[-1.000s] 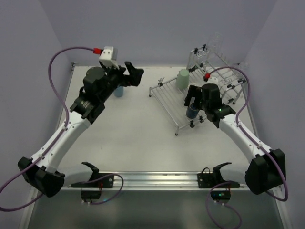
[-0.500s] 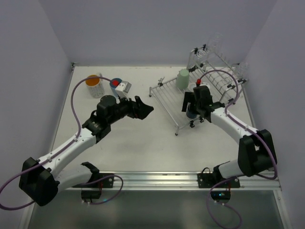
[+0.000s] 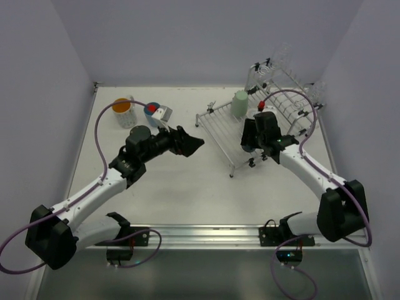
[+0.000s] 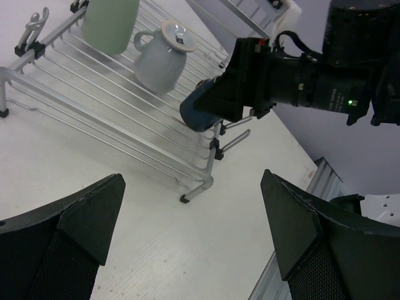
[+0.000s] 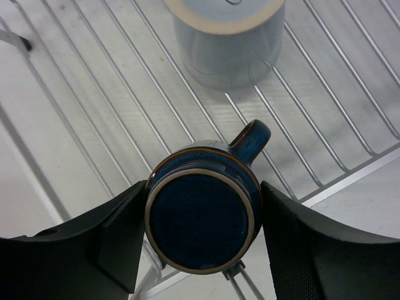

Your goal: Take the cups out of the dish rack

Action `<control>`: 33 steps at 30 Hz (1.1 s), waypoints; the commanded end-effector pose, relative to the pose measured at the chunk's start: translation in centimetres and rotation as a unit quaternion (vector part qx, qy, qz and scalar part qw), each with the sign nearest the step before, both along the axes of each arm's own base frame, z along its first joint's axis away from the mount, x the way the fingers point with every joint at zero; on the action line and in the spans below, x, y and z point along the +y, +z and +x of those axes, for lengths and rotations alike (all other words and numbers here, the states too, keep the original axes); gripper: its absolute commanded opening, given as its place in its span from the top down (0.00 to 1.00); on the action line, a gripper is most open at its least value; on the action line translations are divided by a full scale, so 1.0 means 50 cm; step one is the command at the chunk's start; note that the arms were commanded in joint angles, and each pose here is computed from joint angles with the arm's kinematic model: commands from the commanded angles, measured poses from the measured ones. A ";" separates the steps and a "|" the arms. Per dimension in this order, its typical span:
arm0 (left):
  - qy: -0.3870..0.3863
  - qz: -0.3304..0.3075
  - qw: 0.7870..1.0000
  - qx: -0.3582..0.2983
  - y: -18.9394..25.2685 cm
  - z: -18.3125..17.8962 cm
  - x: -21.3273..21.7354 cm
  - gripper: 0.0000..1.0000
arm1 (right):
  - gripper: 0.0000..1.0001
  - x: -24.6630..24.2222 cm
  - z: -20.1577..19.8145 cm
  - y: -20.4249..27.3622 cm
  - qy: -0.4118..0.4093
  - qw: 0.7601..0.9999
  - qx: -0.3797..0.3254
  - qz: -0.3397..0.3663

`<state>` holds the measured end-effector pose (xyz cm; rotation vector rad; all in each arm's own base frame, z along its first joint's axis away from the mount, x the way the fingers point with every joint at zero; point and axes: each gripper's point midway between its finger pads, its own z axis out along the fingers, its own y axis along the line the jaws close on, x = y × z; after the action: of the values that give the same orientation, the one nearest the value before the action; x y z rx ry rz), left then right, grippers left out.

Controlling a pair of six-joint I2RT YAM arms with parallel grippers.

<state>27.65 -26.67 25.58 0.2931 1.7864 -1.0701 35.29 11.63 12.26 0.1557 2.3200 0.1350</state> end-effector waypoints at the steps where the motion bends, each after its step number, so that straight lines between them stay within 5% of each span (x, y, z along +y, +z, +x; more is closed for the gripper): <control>1: -0.024 -0.037 0.999 -0.022 0.053 -0.006 -0.021 0.00 | 0.71 0.019 0.012 0.159 0.007 0.991 -0.120 0.060; 6: -0.053 -0.067 0.996 -0.027 0.087 -0.015 -0.040 0.03 | 0.73 0.075 -0.026 0.262 0.068 0.966 -0.189 0.164; 10: -0.081 -0.098 0.992 -0.023 0.112 -0.031 -0.054 0.05 | 0.73 0.138 -0.069 0.370 0.144 0.918 -0.252 0.271; 21: -0.172 -0.202 0.964 -0.017 0.151 -0.080 -0.086 0.18 | 0.73 0.247 -0.177 0.492 0.299 0.797 -0.246 0.464; 30: -0.181 -0.219 0.958 -0.025 0.161 -0.067 -0.099 0.35 | 0.73 0.266 -0.174 0.468 0.308 0.784 -0.215 0.494; 33: -0.180 -0.222 0.958 -0.030 0.171 -0.061 -0.102 0.57 | 0.73 0.271 -0.171 0.457 0.310 0.782 -0.206 0.501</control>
<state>25.19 -31.65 31.34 0.3275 1.5344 -1.6423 27.70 24.86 32.01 -0.0488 1.6764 1.4974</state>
